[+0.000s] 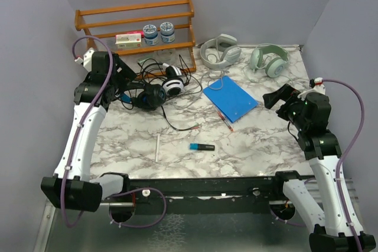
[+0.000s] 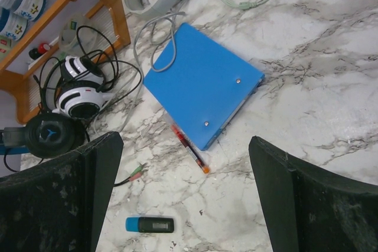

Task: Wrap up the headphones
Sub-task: Pick up the headphones from the center of the board.

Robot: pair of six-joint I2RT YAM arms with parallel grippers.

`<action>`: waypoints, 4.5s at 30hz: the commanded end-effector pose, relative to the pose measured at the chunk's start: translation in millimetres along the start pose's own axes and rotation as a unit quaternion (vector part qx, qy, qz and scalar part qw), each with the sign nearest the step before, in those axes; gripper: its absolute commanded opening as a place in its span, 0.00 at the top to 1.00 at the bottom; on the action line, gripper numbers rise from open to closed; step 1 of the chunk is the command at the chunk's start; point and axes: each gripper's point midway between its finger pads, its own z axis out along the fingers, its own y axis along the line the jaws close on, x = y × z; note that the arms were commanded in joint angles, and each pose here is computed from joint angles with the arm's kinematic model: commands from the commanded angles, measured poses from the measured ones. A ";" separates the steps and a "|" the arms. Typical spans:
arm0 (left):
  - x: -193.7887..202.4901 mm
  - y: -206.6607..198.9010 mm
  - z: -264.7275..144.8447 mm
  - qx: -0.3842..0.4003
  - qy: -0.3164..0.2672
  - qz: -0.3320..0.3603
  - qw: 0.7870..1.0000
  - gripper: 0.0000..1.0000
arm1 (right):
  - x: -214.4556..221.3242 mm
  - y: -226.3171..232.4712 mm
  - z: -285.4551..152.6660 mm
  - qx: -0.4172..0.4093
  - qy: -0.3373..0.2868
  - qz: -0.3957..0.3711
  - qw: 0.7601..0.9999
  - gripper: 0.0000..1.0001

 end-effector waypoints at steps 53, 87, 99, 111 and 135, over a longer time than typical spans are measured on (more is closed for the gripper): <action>113.4 75.3 32.4 0.118 0.087 -0.091 0.985 0.94 | 14.6 25.3 -4.7 -0.079 0.036 -0.013 0.996 0.00; 142.6 151.2 6.3 -0.125 0.138 -0.054 0.981 0.01 | 38.1 11.4 10.6 -0.061 0.070 -0.001 0.996 0.00; 186.8 157.1 12.5 -0.170 0.164 -0.034 0.971 0.06 | 35.9 15.2 11.2 -0.071 0.066 0.000 0.995 0.00; 206.4 172.9 23.3 -0.225 0.156 0.011 0.962 0.13 | 35.2 18.3 11.4 -0.078 0.069 -0.004 0.995 0.00; 196.5 41.8 93.9 -0.020 0.194 0.330 0.924 0.71 | 26.0 21.7 17.4 -0.071 0.075 -0.017 0.994 0.00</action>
